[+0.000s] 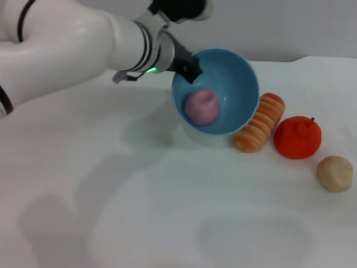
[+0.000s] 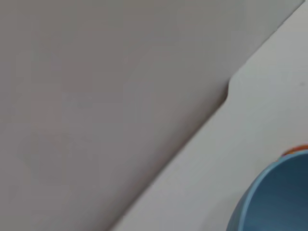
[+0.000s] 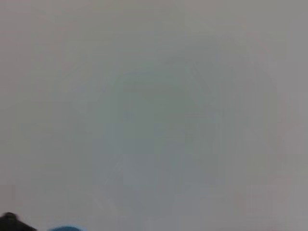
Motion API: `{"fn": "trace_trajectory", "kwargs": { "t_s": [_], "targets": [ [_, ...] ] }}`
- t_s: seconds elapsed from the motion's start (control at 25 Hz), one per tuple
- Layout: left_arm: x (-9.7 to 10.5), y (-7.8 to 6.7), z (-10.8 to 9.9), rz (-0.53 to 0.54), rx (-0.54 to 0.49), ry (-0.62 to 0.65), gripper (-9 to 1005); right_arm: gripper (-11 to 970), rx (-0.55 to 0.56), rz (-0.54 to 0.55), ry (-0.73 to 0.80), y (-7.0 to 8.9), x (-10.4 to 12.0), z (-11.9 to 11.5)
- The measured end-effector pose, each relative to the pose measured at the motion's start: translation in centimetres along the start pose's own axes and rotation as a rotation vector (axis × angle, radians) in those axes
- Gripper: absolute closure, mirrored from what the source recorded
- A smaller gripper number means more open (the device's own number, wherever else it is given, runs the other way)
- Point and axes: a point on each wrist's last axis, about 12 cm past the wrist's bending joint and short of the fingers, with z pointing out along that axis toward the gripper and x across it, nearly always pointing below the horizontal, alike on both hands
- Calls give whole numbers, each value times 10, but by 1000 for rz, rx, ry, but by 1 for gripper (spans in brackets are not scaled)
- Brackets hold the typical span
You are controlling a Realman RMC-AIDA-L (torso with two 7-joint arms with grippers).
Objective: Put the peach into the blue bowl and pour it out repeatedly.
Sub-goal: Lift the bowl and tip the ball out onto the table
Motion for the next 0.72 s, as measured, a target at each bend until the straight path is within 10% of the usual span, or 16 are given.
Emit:
{"fn": "trace_trajectory", "kwargs": {
  "t_s": [0.72],
  "targets": [
    [-21, -45, -12, 621, -169, -362, 998, 504, 108, 93, -17, -3, 32, -30]
  ]
}}
